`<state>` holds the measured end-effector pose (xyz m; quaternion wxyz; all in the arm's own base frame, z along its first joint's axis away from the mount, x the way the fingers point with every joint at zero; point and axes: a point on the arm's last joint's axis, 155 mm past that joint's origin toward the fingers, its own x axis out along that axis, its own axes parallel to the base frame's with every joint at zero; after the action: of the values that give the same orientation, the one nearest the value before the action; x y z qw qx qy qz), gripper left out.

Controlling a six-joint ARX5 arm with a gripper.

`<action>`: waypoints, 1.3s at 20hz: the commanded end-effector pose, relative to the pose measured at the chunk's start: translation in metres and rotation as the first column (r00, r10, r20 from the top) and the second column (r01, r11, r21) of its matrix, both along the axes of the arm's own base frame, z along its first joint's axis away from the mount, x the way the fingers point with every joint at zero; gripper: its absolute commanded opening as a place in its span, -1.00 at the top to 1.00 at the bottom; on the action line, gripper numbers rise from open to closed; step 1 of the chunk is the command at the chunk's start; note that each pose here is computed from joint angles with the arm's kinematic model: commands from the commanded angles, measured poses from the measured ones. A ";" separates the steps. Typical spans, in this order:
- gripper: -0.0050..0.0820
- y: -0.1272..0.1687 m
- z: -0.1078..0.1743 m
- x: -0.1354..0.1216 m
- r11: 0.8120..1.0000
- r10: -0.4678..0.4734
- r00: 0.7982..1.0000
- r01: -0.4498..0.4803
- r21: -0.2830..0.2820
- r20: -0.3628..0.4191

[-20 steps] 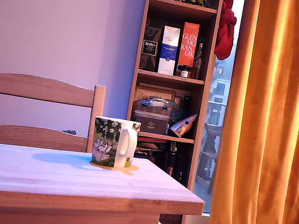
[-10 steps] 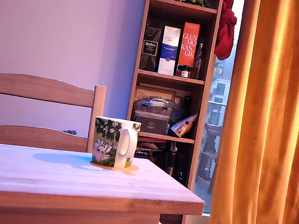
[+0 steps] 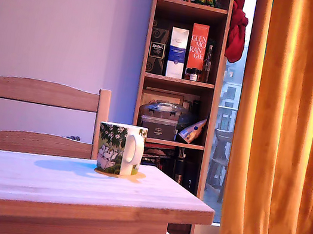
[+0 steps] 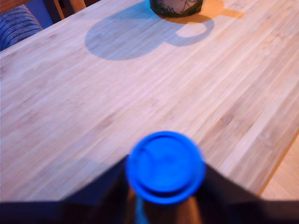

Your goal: Pick up the coffee capsules on the table and drop them inside the coffee cup

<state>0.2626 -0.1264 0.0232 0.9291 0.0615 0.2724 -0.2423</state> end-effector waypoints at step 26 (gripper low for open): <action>0.28 -0.059 0.136 0.071 0.979 -0.090 0.982 0.118 -0.168 0.165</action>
<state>0.3295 -0.1816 0.1608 0.9372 0.0131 0.1670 -0.3058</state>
